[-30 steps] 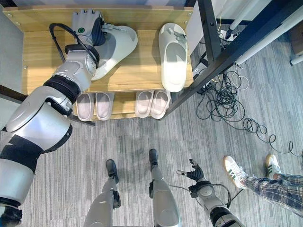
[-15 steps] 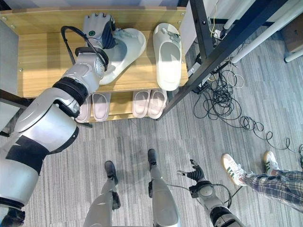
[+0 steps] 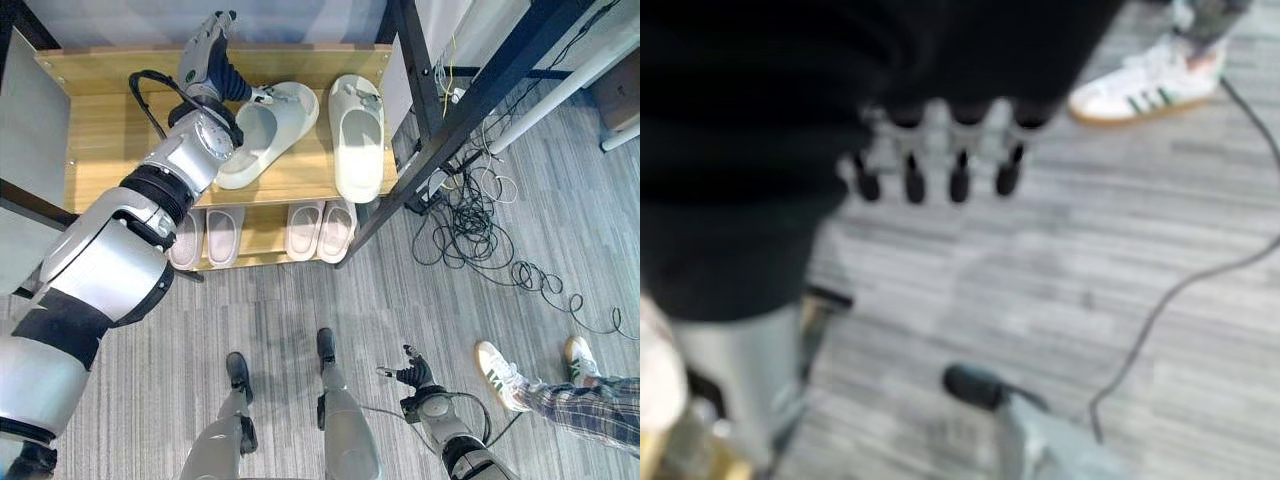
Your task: Arrange the slippers neatly on the shoe rack.
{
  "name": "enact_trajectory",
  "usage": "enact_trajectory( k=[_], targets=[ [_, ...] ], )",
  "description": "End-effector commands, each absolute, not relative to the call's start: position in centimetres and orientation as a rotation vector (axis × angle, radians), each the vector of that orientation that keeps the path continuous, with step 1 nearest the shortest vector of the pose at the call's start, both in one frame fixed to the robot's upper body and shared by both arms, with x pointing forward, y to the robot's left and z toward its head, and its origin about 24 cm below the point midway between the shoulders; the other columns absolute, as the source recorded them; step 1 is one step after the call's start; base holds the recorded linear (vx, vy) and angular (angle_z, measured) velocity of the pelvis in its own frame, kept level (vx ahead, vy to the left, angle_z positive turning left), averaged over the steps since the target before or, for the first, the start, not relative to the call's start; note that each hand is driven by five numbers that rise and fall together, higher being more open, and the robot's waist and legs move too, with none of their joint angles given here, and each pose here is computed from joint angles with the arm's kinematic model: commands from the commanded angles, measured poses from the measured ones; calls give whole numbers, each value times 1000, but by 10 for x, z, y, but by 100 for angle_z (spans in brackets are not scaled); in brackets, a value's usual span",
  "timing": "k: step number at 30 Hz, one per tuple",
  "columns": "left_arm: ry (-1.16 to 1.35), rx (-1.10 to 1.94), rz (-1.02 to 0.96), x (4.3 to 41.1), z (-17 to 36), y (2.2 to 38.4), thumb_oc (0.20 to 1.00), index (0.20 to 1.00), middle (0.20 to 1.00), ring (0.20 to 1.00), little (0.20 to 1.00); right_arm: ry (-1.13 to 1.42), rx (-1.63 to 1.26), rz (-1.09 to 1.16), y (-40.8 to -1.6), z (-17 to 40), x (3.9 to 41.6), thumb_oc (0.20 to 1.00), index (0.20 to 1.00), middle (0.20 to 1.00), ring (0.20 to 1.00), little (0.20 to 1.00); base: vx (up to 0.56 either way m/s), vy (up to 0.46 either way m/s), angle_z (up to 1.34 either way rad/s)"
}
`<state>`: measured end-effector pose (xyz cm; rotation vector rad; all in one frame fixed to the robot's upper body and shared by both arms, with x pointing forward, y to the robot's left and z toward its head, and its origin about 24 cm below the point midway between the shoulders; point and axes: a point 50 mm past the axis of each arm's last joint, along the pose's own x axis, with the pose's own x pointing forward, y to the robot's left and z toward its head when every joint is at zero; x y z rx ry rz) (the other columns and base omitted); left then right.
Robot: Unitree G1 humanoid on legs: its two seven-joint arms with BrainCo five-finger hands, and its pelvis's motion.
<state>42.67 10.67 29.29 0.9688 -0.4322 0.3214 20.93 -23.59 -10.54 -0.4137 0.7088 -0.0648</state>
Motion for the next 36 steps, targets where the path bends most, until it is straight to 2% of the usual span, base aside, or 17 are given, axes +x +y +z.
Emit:
enact_trajectory(
  k=[1, 2, 9, 24, 26, 29, 31, 36],
  targets=[
    [-582, 741, 329, 416, 339, 101, 1000, 1000, 1000, 1000, 1000, 665, -455, -110, -255, -91, 222, 1000, 1000, 1000, 1000, 1000, 0, 0, 0],
    [-514, 626, 260, 421, 309, 101, 1000, 1000, 1000, 1000, 1000, 683, -437, -124, -254, -94, 218, 1000, 1000, 1000, 1000, 1000, 0, 0, 0],
    [-376, 576, 153, 424, 249, 103, 1000, 1000, 1000, 1000, 1000, 723, -433, -156, -255, -98, 216, 1000, 1000, 1000, 1000, 1000, 7, -2, 0],
    [-321, 562, 138, 424, 225, 118, 1000, 1000, 1000, 1000, 1000, 716, -430, -160, -256, -98, 213, 1000, 1000, 1000, 1000, 1000, -3, 0, 3],
    [-306, 501, 93, 421, 214, 116, 1000, 1000, 1000, 1000, 1000, 717, -417, -164, -255, -99, 212, 1000, 1000, 1000, 1000, 1000, 0, 0, 0],
    [-306, 160, 11, 408, 195, 111, 1000, 1000, 1000, 1000, 1000, 720, -384, -172, -250, -101, 211, 1000, 1000, 1000, 1000, 1000, 11, -3, 0],
    [-302, 44, -51, 396, 180, 109, 1000, 1000, 1000, 1000, 1000, 721, -366, -171, -245, -102, 211, 1000, 1000, 1000, 1000, 1000, 0, 0, 0],
    [-323, 120, -63, 384, 169, 107, 1000, 1000, 1000, 1000, 1000, 722, -361, -163, -241, -104, 207, 1000, 1000, 1000, 1000, 1000, 0, 0, 0]
  ],
)
